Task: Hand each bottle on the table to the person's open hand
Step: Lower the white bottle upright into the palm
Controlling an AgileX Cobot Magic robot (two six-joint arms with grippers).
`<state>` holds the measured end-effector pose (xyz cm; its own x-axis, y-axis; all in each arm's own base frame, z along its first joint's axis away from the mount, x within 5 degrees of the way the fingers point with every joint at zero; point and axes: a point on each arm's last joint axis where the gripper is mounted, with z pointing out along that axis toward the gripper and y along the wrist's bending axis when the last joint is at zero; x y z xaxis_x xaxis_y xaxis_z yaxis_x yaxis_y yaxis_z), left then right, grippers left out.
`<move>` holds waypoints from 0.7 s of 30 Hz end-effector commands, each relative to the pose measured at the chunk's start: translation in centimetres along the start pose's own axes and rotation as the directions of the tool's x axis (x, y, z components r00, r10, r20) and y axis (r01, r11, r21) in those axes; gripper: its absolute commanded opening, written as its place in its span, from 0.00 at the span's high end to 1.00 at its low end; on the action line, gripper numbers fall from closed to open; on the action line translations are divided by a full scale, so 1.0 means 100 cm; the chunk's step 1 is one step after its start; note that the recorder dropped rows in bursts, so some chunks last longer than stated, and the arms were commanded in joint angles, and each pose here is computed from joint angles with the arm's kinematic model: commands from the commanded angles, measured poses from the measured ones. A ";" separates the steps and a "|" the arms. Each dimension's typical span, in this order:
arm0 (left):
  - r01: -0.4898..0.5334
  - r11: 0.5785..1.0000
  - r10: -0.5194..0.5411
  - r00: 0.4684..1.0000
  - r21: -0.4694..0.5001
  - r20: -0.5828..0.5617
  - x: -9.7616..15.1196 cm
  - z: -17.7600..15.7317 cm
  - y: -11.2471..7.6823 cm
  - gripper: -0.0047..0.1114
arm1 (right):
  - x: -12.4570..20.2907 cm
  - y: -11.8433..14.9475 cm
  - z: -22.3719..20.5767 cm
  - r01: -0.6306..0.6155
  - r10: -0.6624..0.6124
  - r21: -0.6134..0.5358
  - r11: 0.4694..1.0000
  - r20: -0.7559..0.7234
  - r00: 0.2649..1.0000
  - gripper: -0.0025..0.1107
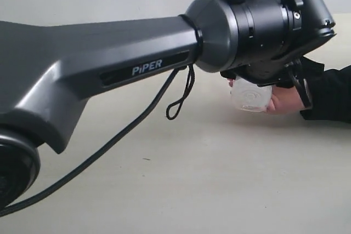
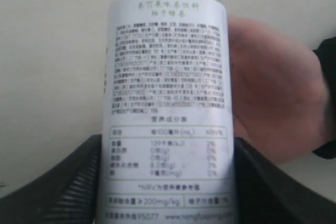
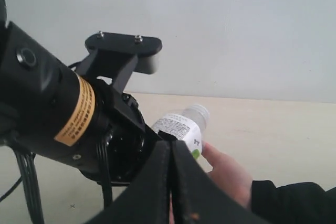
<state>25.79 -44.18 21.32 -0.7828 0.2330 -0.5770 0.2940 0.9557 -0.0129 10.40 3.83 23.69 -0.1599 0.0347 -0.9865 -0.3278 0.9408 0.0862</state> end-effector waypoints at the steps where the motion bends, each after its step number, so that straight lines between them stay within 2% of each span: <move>1: 0.054 0.995 -0.058 0.997 0.088 0.050 0.005 0.009 -0.006 0.96 | 0.001 -0.001 0.000 0.006 -0.006 0.005 1.000 0.005 1.000 0.98; 10: 0.084 0.996 -0.087 0.994 0.038 0.064 0.018 0.030 0.001 0.96 | 0.001 -0.001 0.000 0.006 -0.006 0.005 1.000 0.005 1.000 0.98; 16: 0.076 0.994 -0.083 0.993 0.081 0.084 0.016 0.030 -0.003 0.95 | 0.001 -0.001 0.000 0.006 -0.006 0.005 1.000 0.005 1.000 0.98; 19: 0.075 0.993 -0.083 0.993 0.096 0.088 0.015 0.030 -0.005 0.83 | 0.001 -0.001 0.000 0.006 -0.006 0.005 1.000 0.005 1.000 0.98; 21: 0.049 0.994 -0.058 0.994 0.094 0.090 0.015 0.030 -0.005 0.68 | 0.001 -0.001 0.000 0.006 -0.006 0.005 1.000 0.005 1.000 0.98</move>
<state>25.98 -44.62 18.05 -0.7638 0.1364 -0.6309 0.2706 0.9551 -0.1211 10.40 3.83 23.69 -0.1599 0.0347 -0.9865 -0.3278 0.9408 0.0862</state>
